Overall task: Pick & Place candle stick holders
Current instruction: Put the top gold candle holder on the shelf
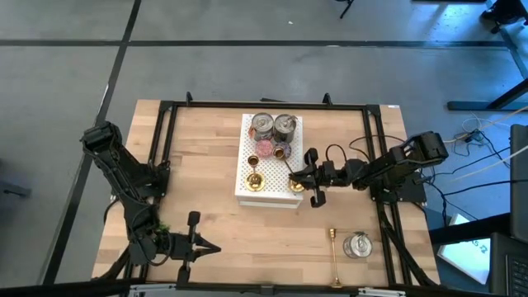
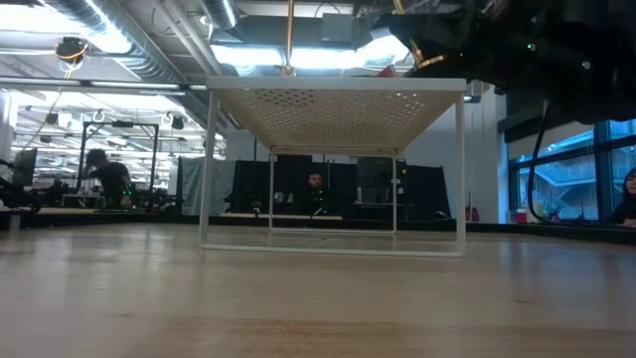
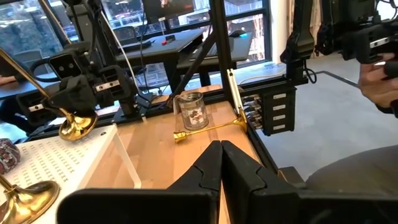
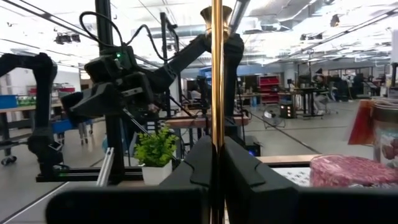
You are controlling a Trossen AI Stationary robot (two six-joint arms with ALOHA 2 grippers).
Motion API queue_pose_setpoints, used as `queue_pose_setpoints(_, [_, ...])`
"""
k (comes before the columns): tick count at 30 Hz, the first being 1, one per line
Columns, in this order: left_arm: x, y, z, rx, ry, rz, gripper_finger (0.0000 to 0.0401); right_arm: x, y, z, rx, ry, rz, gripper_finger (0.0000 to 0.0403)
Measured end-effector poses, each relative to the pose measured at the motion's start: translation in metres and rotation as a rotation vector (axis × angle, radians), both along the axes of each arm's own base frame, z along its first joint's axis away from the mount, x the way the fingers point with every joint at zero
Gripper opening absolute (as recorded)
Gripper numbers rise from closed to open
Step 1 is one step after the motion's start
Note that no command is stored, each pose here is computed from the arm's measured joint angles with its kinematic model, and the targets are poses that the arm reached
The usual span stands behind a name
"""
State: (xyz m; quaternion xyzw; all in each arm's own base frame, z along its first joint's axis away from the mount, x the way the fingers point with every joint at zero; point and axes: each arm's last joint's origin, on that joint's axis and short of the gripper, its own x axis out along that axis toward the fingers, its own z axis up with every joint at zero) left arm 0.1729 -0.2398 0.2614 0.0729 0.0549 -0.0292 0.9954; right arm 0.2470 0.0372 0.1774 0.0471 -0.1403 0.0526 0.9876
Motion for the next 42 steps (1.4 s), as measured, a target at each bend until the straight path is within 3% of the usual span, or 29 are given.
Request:
queue_pose_setpoints(34, [0.0006,-0.0011,-0.0013,-0.001,0.000,0.000,0.0002,0.0020,-0.0014,-0.0057,0.044,0.071,-0.007,0.0015])
queue_pose_setpoints(42, [0.0007,-0.0011,-0.0014,0.000,0.000,0.000,0.0003,0.0001,0.0014,-0.0010,0.033,0.017,0.085,0.0015])
